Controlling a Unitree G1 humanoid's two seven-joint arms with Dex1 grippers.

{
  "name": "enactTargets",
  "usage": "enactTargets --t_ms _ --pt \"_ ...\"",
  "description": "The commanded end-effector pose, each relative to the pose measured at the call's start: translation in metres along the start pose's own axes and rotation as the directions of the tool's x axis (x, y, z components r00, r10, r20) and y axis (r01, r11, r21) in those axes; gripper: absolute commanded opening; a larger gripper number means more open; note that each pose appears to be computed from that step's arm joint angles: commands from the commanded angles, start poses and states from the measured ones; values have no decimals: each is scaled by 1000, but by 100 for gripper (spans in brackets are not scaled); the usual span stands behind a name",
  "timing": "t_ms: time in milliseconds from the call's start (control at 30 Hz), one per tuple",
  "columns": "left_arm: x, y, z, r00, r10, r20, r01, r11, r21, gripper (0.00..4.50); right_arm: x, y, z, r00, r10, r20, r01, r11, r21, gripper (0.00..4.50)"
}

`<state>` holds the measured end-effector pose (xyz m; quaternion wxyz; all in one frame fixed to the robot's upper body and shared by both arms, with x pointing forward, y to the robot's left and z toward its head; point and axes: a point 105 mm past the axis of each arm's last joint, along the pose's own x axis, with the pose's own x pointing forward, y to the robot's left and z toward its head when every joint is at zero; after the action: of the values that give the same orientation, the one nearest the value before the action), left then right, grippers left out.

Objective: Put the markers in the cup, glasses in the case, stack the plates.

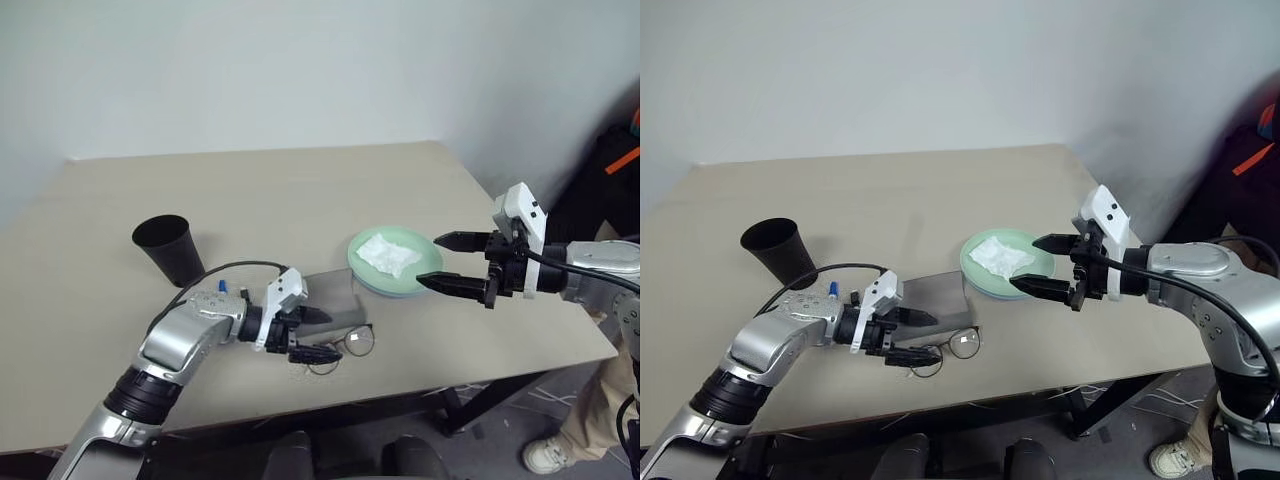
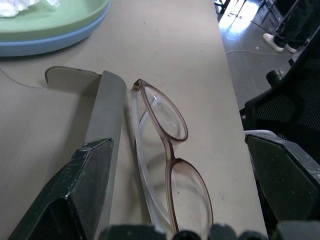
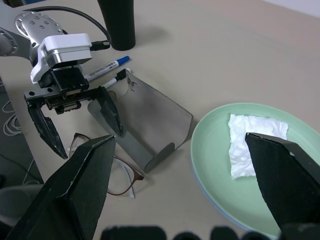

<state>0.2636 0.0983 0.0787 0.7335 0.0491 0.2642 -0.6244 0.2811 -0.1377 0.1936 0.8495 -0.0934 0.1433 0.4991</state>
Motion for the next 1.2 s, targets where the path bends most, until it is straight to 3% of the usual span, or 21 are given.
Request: enactTargets --t_ms 33,133,233,433,1033,1133,1200 --pt "2 -1 8 1000 -14 -2 14 999 29 450 -2 2 8 999 -11 31 12 999 -31 447" --pt "6 -3 9 999 -36 -13 36 999 27 450 0 2 7 999 -14 32 15 999 -29 447" --pt "9 -3 9 999 -41 -27 42 999 24 397 0 2 7 999 -19 33 19 999 -28 450" --pt "12 -1 7 998 -33 -59 35 999 35 195 1 2 4 999 -26 32 27 999 -24 450" --pt "23 -3 4 994 -43 -96 49 997 60 195 1 -1 3 998 -57 33 58 998 -29 450" --pt "24 -3 3 994 -48 -97 53 997 55 131 2 -2 4 998 -62 32 63 998 -31 450" --pt "24 -3 2 994 -49 -98 54 997 53 63 2 -2 4 997 -69 33 70 997 -31 450"
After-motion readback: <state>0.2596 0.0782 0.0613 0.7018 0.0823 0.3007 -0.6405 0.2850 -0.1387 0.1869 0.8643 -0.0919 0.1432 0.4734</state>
